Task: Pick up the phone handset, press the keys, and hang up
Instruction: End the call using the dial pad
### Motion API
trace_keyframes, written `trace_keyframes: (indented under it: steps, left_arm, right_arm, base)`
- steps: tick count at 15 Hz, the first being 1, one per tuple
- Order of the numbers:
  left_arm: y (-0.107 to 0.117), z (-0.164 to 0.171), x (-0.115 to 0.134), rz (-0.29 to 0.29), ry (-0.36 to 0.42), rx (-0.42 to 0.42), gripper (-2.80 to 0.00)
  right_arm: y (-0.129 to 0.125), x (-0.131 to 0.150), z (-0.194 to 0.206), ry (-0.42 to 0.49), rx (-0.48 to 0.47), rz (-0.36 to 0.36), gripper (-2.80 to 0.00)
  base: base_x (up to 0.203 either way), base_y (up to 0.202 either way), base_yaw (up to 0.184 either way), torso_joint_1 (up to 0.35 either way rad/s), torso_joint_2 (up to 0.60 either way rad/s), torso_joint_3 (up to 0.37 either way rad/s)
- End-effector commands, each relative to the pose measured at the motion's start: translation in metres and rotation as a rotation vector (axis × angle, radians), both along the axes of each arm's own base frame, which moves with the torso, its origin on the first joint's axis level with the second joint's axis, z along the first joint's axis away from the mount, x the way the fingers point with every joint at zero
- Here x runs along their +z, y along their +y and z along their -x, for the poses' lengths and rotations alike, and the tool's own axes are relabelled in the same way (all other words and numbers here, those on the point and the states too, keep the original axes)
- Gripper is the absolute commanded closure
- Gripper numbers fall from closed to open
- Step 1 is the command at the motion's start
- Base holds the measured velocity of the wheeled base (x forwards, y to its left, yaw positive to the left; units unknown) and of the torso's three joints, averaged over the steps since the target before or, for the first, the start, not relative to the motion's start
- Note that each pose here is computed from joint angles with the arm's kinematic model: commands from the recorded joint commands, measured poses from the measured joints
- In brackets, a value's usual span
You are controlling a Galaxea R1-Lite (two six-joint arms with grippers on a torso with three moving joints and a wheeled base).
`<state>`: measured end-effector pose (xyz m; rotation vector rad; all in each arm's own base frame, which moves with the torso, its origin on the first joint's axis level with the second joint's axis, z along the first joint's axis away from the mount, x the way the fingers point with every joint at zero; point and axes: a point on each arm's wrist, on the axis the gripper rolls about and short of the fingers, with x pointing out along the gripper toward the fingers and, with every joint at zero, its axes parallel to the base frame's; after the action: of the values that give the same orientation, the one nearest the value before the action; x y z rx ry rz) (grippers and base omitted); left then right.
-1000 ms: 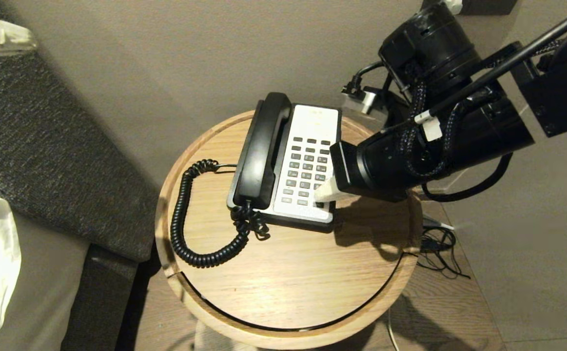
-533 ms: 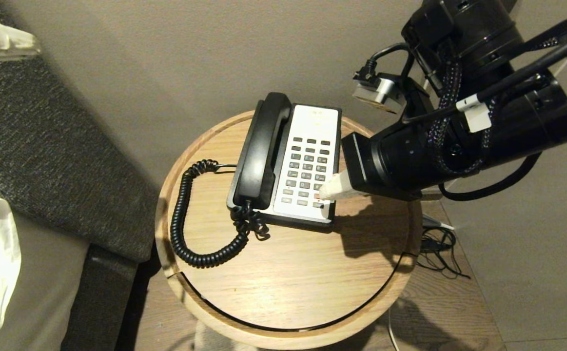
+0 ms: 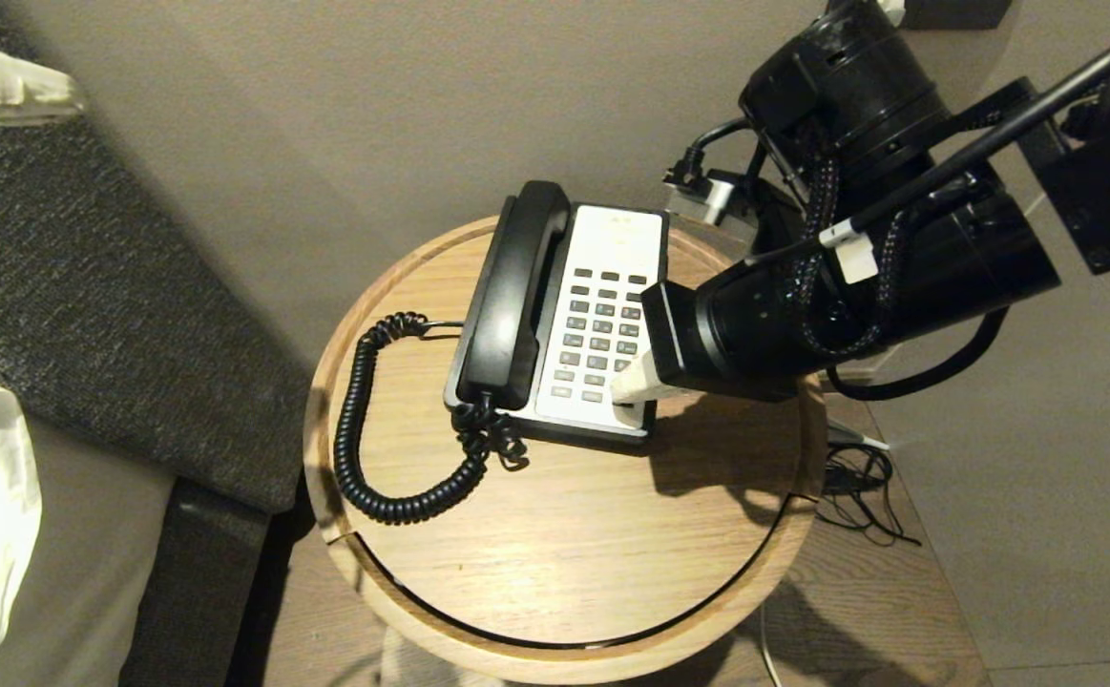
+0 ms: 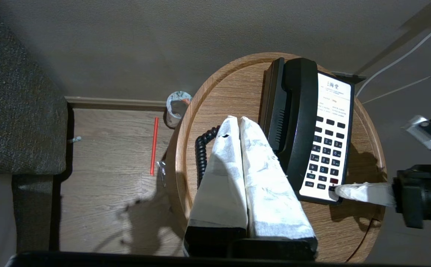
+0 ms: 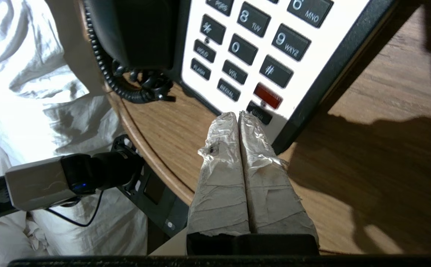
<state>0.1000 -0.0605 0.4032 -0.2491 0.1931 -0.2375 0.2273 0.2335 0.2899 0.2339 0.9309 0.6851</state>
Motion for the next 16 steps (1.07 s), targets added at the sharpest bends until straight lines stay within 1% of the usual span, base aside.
trace_keyframes:
  steps: [1,16]
  left_arm:
    - [-0.0002,-0.0004,-0.0004,-0.001,0.004,0.002,0.00]
    - [0.0021,0.0026,-0.0004,0.002,0.000,0.004,0.00]
  right_arm:
    - [0.0051,-0.0074,-0.0055,0.015,-0.001,0.015,0.00]
    - [-0.0016,-0.0089,-0.0108,-0.010,-0.041,0.045,0.00]
  base:
    - [0.000,0.000,0.000,0.000,0.00,0.000]
    - [0.000,0.000,0.000,0.000,0.00,0.000]
